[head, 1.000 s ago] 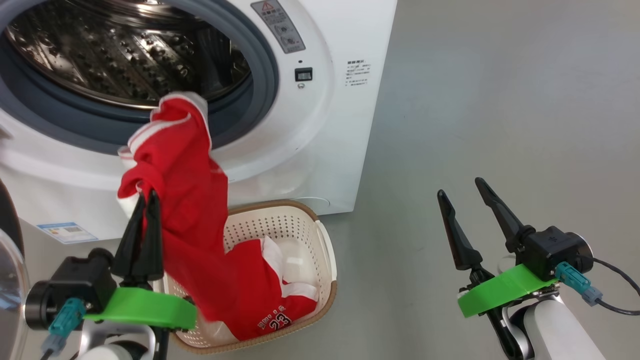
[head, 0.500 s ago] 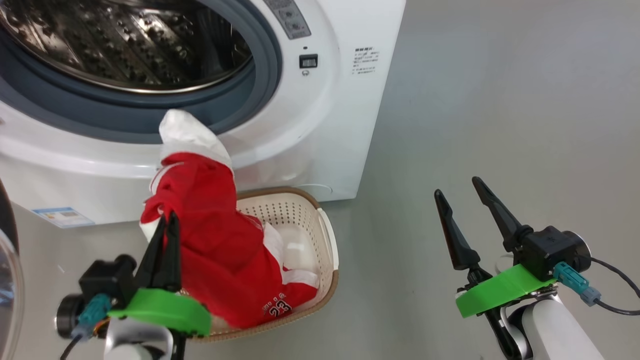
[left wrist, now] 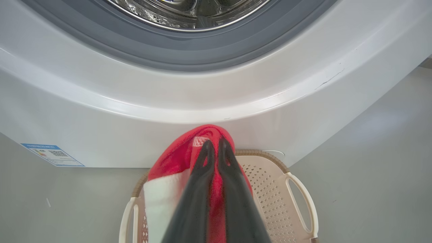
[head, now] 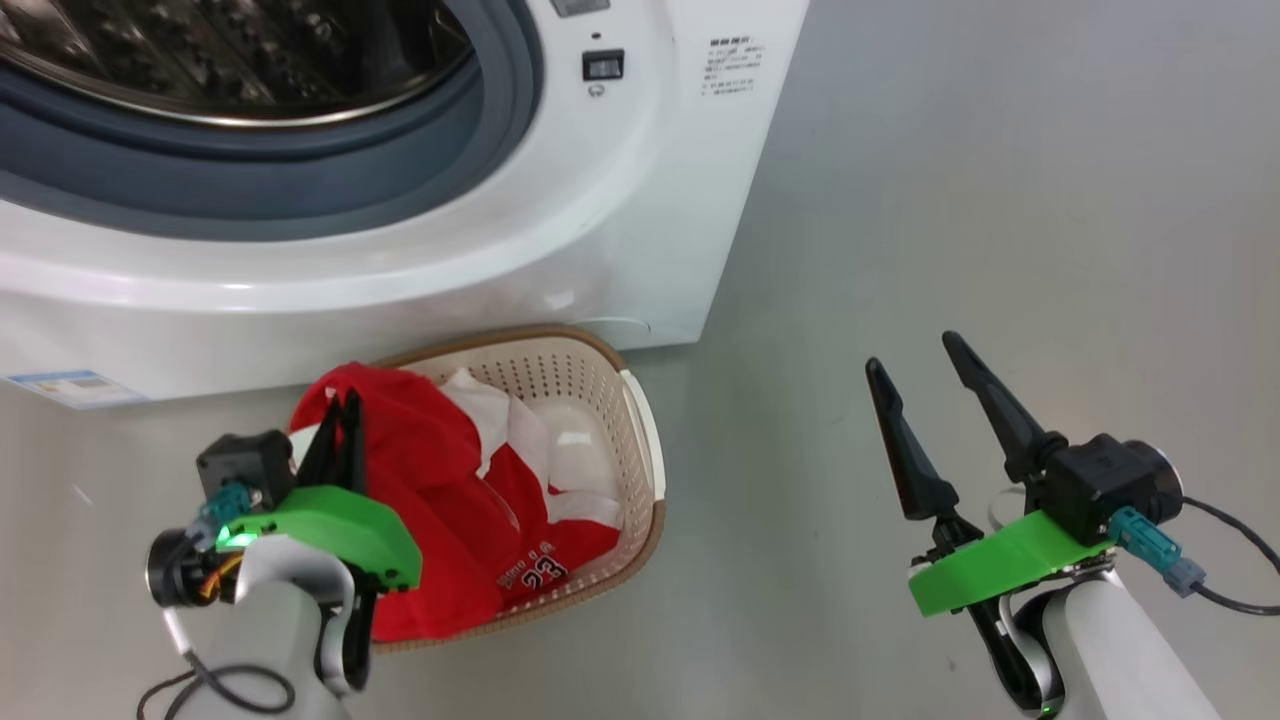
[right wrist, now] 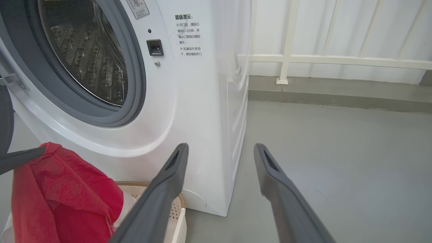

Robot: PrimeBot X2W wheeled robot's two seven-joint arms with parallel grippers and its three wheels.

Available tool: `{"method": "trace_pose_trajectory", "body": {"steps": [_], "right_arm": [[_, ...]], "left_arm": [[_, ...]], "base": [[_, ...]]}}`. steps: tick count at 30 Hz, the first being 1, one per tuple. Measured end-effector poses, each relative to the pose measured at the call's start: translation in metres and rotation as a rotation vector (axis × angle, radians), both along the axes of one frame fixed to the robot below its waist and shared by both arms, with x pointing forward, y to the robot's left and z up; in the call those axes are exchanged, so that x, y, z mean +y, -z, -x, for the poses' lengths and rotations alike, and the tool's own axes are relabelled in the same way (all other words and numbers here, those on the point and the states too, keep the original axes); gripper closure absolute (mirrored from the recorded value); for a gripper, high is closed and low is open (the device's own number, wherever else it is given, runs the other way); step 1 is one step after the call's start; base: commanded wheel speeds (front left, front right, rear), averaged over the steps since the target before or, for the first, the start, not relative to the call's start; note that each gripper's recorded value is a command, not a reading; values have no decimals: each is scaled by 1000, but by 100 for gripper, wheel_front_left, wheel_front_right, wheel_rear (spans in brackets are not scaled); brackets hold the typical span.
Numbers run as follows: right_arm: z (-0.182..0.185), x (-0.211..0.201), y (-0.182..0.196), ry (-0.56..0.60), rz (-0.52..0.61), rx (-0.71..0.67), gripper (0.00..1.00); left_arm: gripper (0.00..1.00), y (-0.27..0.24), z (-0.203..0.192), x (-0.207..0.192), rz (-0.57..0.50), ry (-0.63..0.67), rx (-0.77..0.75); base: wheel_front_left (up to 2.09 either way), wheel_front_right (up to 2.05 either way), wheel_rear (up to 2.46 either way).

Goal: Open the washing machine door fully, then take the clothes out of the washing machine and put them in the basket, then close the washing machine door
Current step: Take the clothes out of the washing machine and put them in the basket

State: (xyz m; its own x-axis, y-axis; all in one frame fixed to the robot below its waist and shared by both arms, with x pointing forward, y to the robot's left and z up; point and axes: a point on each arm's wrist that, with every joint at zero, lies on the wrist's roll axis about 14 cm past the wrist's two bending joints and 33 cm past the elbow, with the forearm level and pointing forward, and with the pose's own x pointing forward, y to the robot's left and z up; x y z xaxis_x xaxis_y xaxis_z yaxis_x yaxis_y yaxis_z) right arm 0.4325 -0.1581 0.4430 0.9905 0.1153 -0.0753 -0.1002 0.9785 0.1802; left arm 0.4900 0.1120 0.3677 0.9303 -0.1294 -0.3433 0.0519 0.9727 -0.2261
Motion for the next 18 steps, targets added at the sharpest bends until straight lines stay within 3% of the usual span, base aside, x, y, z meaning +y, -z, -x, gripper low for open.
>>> {"method": "trace_pose_trajectory", "body": {"steps": [18], "right_arm": [[-21, -8, 38, 17, 5, 73, 0]], "left_arm": [[100, 98, -9, -22, 24, 49, 334]], "base": [[0, 0, 0]]}}
